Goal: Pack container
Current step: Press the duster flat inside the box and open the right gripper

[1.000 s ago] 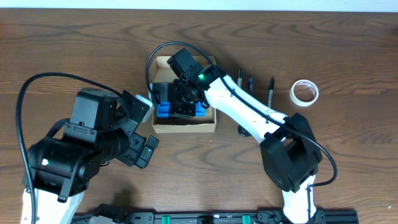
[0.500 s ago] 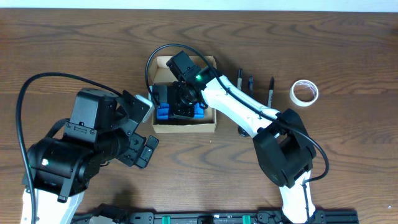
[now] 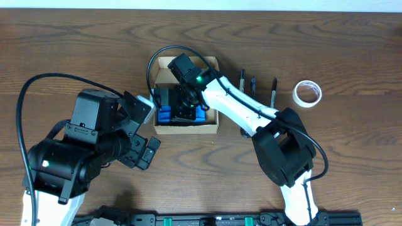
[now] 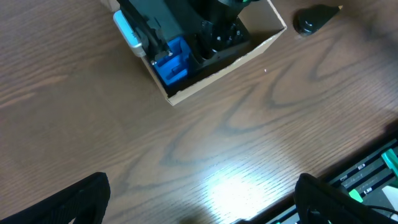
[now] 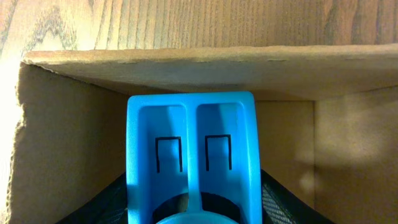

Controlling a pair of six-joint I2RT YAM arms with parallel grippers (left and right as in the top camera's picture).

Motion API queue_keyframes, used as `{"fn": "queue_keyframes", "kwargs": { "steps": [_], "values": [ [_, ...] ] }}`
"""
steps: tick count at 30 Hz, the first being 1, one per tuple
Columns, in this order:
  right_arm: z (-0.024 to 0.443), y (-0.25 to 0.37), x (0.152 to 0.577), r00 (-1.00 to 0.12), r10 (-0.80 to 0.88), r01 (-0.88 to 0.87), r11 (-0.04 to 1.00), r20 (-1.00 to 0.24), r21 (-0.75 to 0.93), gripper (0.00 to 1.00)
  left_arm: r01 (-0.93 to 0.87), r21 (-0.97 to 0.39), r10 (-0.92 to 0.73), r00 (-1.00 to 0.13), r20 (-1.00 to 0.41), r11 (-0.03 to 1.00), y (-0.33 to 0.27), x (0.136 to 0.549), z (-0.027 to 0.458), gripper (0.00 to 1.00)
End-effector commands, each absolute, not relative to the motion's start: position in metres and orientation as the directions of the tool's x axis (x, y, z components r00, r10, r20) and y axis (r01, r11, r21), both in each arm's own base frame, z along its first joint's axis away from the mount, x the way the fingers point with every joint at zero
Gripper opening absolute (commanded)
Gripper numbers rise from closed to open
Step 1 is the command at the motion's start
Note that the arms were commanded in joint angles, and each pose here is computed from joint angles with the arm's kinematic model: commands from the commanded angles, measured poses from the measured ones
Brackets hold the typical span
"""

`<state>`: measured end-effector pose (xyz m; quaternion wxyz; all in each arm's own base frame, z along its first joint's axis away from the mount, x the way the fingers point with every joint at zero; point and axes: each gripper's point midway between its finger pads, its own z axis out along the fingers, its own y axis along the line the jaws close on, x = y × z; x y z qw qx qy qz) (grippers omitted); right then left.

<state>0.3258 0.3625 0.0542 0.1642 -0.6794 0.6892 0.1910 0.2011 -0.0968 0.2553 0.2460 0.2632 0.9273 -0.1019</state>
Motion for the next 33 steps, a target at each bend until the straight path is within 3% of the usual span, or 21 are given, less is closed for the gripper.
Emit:
{"fn": "queue_keyframes", "kwargs": {
  "steps": [1, 10, 21, 33],
  "values": [
    [0.046, 0.367, 0.318, -0.014, -0.872, -0.997, -0.022, -0.49, 0.068, 0.31, 0.552, -0.055, 0.447, -0.727, -0.522, 0.832, -0.098, 0.201, 0.261, 0.95],
    [0.037, 0.366, 0.317, -0.021, -0.877, -0.996, -0.021, -0.479, 0.083, 0.33, 0.551, -0.056, 0.447, -0.727, -0.522, 0.832, -0.098, 0.201, 0.261, 0.95],
    [0.037, 0.366, 0.317, -0.025, -0.878, -0.996, -0.018, -0.479, 0.085, 0.69, 0.552, -0.055, 0.447, -0.726, -0.522, 0.832, -0.098, 0.201, 0.261, 0.95],
    [0.063, 0.367, 0.319, -0.03, -0.865, -0.998, -0.002, -0.5, 0.064, 0.69, 0.551, -0.056, 0.447, -0.727, -0.522, 0.832, -0.098, 0.201, 0.261, 0.95]
  ]
}}
